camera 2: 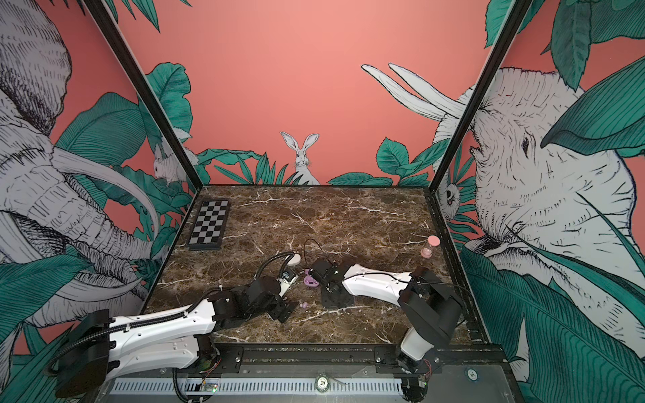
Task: Insert the wireless bluetooth earbuds into the charging case
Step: 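Close the right gripper on the pink earbud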
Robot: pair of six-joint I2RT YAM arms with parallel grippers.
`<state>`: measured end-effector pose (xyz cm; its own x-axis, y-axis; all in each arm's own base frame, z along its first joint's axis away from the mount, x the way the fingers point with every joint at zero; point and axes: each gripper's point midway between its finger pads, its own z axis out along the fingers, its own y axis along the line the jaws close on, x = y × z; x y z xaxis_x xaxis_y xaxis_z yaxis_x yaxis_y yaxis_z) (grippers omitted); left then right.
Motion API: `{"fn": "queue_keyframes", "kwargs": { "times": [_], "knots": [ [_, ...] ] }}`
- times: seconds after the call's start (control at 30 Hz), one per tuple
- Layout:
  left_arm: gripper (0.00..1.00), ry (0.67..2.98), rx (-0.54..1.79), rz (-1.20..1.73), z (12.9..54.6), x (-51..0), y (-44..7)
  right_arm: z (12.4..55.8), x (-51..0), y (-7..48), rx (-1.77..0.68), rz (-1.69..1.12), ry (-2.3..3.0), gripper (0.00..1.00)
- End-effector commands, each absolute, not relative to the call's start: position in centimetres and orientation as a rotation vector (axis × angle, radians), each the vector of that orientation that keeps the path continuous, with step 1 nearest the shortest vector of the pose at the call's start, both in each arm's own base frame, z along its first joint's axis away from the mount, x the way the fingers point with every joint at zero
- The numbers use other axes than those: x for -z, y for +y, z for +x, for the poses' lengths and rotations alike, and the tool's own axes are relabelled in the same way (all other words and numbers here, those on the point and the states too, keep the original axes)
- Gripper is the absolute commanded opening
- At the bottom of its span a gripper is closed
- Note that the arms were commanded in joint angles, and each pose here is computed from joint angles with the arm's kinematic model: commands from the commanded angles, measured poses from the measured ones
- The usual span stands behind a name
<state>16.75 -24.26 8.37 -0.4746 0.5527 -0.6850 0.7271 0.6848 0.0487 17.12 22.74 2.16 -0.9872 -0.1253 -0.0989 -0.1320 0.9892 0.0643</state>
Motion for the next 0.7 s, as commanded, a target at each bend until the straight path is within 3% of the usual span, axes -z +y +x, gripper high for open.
{"fn": "queue_keyframes", "kwargs": {
  "times": [0.0, 0.67],
  "knots": [
    [0.99, 2.176, 0.344, 0.974, 16.96, -9.28, -24.93, 17.33, -1.85, 21.97, -0.029, -0.212, 3.041, 0.2],
    [0.99, 2.179, 0.336, 0.982, 17.01, -9.1, -25.01, 17.75, -1.63, 21.96, 0.029, -0.259, 3.04, 0.2]
  ]
}}
